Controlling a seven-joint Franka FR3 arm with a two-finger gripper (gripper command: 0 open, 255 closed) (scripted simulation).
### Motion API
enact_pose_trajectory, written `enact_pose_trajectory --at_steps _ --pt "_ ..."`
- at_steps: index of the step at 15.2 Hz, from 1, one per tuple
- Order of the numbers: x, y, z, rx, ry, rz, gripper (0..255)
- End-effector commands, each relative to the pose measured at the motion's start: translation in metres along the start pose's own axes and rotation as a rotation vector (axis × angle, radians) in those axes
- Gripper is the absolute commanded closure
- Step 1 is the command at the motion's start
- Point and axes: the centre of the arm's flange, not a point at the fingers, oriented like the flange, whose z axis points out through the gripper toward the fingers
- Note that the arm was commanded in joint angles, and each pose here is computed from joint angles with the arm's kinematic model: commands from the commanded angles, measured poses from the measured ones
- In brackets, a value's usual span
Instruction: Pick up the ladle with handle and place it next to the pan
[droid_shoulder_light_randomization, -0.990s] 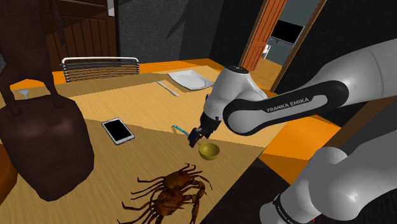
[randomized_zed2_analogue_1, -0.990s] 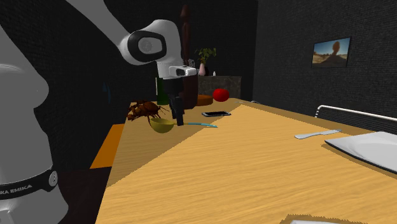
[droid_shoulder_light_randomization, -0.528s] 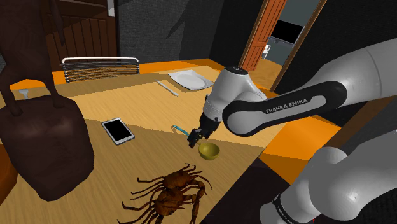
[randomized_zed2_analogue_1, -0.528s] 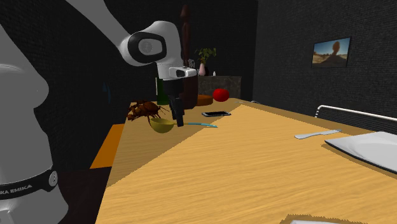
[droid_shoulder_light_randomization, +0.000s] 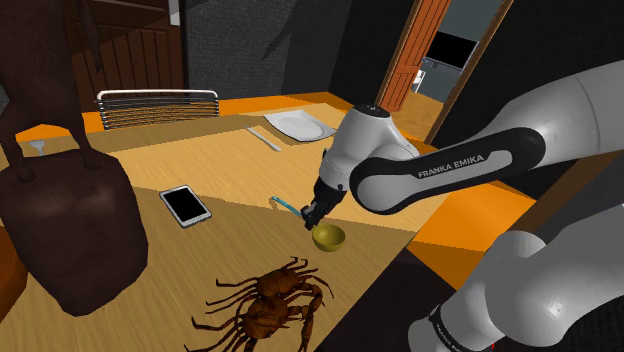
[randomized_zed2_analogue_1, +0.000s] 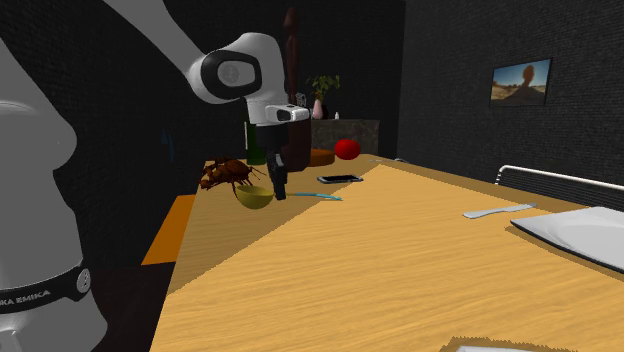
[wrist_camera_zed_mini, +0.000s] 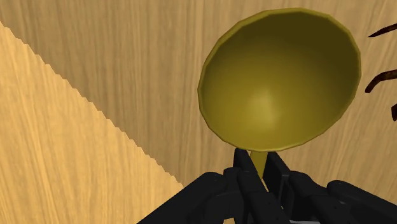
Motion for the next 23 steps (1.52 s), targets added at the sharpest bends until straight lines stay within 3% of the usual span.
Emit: enact_pose_trajectory --at_steps 1,23 --pt "0.0 0.0 0.0 0.0 -0.001 0.0 255" --pt "0.012 -0.003 -0.11 0.0 -0.001 0.0 255"
